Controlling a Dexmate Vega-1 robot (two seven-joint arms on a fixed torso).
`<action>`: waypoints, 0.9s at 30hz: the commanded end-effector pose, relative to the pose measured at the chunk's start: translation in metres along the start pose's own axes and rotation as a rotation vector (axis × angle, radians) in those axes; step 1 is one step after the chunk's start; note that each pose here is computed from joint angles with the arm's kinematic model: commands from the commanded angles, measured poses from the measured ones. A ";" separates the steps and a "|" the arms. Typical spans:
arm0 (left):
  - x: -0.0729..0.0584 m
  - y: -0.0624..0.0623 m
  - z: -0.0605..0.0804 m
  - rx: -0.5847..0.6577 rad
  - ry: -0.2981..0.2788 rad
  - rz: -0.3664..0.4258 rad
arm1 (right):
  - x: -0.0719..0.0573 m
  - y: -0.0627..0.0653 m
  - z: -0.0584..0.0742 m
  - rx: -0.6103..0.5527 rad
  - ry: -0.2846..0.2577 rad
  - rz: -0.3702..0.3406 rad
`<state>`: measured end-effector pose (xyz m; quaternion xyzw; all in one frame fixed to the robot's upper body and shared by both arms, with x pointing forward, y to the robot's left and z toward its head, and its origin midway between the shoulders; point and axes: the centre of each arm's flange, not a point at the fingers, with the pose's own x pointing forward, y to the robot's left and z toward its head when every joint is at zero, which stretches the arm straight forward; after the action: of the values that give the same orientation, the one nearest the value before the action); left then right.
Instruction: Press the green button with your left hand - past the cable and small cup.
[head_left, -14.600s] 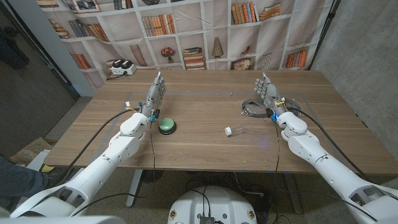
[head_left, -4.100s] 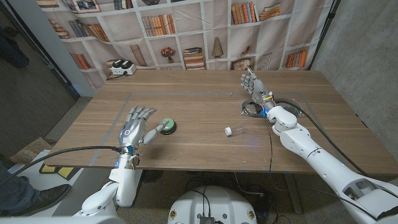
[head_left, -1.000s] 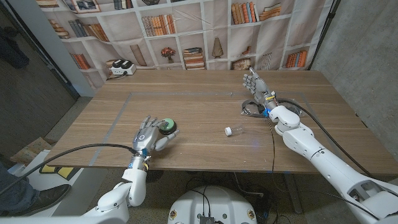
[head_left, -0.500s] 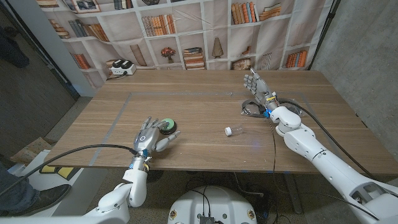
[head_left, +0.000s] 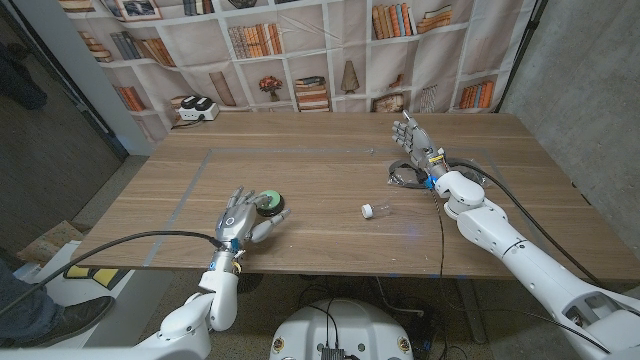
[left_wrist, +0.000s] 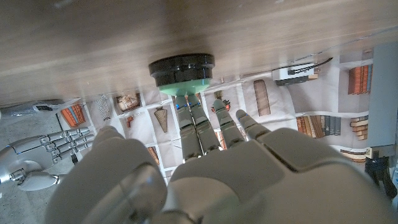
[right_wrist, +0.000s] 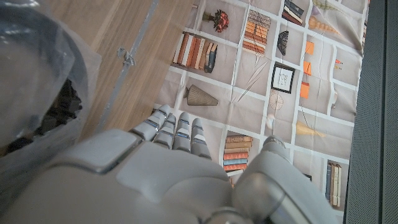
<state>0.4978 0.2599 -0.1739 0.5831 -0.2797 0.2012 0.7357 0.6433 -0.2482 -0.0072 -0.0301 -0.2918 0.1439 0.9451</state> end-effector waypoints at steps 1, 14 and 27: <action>0.004 -0.005 0.000 0.014 0.013 -0.032 | 0.004 0.001 -0.002 0.000 0.009 0.007; 0.006 -0.006 -0.002 0.017 0.018 -0.042 | 0.006 0.003 -0.003 0.001 0.013 0.003; 0.007 0.008 -0.004 0.008 0.010 -0.017 | 0.005 0.006 -0.002 -0.003 0.005 0.009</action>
<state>0.5042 0.2615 -0.1718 0.5912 -0.2654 0.1958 0.7360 0.6481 -0.2435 -0.0076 -0.0312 -0.2850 0.1460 0.9468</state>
